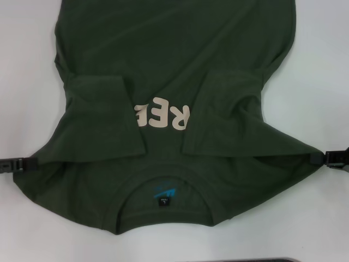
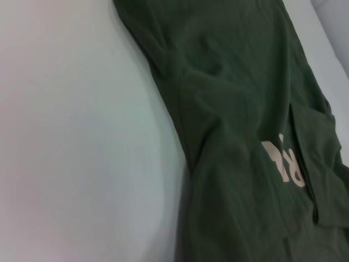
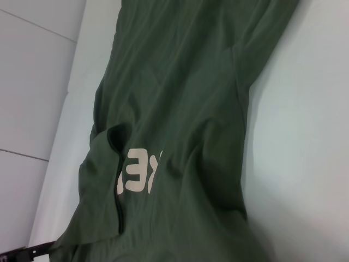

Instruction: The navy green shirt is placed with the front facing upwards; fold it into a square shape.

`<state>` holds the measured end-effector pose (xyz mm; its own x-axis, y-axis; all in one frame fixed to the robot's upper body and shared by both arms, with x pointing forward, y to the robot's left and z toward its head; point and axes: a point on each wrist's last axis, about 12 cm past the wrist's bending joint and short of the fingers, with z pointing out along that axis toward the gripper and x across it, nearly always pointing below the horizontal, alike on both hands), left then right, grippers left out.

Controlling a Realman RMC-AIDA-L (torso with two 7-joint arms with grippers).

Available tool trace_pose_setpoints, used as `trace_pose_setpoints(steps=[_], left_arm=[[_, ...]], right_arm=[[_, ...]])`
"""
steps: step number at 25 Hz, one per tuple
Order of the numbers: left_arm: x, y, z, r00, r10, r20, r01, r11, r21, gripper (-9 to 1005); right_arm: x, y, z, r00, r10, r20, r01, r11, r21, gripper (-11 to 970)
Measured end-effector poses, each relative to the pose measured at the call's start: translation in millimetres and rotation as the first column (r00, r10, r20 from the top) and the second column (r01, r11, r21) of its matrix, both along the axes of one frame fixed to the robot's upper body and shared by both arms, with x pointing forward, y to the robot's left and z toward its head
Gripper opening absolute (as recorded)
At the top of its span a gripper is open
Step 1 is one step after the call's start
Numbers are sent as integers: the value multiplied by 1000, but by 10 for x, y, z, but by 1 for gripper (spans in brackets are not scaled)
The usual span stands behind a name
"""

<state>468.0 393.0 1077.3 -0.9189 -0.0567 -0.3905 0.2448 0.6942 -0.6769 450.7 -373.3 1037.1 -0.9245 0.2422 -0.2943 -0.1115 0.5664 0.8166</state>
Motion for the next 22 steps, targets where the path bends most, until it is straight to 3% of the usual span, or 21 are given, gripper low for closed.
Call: trace_pose_setpoints(steps=[11, 22], left_arm=[[35, -27, -50, 999, -22, -33, 23, 999, 25, 859], [72, -97, -89, 998, -41, -43, 42, 999, 11, 774]], right_arm=[[11, -2, 1, 1000, -5, 1, 5, 1000, -1, 45], [14, -4, -2, 1000, -7, 2, 7, 1000, -5, 45]])
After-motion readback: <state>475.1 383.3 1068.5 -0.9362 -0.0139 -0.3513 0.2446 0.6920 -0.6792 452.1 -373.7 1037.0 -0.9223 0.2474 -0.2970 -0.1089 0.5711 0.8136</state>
